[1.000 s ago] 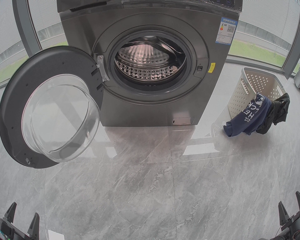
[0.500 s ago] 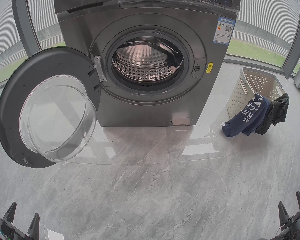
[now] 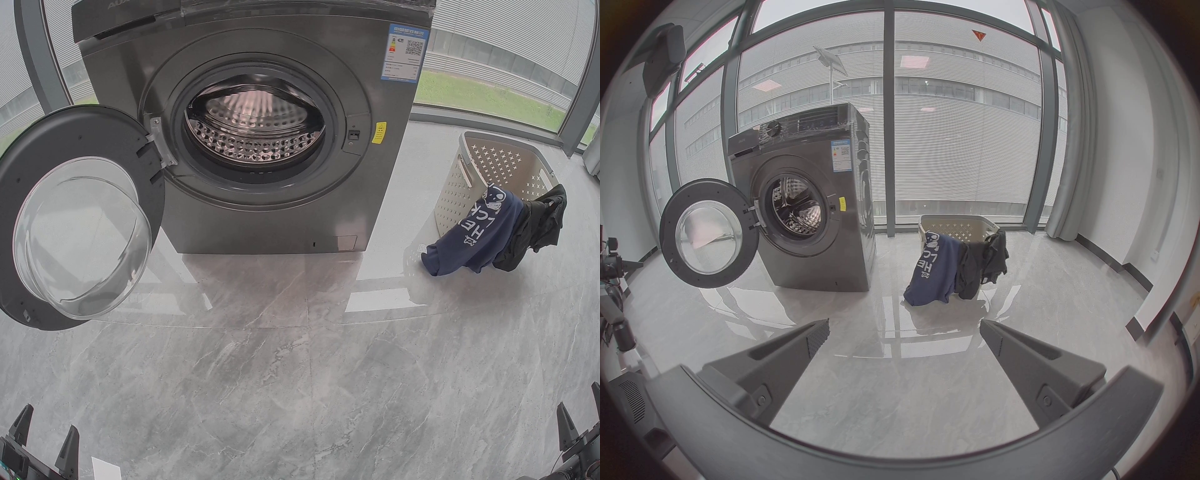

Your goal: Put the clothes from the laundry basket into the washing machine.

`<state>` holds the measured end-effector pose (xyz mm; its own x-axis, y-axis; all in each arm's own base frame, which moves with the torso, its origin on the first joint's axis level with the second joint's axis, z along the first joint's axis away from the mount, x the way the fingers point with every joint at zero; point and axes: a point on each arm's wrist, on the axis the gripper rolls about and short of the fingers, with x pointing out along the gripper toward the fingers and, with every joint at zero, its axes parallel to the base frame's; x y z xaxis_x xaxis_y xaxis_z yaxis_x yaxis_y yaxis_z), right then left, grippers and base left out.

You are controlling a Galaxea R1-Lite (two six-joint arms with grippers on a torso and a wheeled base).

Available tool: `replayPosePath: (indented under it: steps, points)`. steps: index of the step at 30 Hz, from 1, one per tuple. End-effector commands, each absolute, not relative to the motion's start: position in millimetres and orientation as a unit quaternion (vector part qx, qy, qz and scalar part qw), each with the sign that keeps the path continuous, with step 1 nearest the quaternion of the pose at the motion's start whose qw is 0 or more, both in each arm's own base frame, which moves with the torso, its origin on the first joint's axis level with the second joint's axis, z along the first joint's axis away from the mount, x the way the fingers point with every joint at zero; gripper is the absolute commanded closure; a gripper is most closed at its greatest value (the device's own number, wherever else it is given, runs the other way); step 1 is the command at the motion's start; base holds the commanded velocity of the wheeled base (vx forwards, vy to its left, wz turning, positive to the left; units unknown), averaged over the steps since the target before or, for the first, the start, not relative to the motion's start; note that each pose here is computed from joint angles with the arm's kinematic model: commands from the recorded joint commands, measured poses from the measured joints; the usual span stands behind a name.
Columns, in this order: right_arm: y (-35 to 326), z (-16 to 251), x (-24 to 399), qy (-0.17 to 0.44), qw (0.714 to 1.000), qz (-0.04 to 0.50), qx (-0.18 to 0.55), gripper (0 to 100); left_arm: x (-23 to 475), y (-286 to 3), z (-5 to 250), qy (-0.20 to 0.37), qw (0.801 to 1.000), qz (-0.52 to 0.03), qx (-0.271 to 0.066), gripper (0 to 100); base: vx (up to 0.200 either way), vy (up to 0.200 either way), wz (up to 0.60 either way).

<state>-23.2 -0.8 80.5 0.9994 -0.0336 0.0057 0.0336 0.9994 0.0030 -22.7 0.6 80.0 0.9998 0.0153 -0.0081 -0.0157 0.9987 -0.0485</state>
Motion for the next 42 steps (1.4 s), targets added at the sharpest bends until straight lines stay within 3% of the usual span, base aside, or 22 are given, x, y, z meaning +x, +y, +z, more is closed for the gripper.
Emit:
replayPosePath:
  steps: [1,5,13,20,26,42]
  points:
    - [-0.8,75.5,-22.8,0.0,1.0,-0.017,0.002,0,-22.3,0.6,75.9,0.006,1.0,0.008,-0.024,0,0.0,-0.2,0.0]
    - [-0.8,75.5,-22.8,0.0,1.0,-0.017,0.002,0,-22.3,0.6,75.8,0.007,1.0,0.007,-0.024,0,0.0,-0.2,0.0]
    - [-0.8,75.5,-22.8,0.0,1.0,-0.017,0.002,0,-22.3,0.6,75.8,0.007,1.0,0.007,-0.024,0,0.0,0.0,0.0]
    - [-0.8,75.5,-22.8,0.0,1.0,-0.017,0.002,0,-22.3,0.6,75.8,0.007,1.0,0.009,-0.024,0,0.2,0.0,0.0]
    - [-0.8,75.5,-22.8,0.0,1.0,-0.017,0.002,0,-22.3,0.6,75.8,0.007,1.0,0.007,-0.025,0,0.0,0.0,0.0]
    - [-0.8,75.5,-22.8,0.0,1.0,-0.017,0.002,0,-22.3,0.6,75.8,0.007,1.0,0.009,-0.025,0,0.0,-0.2,0.0]
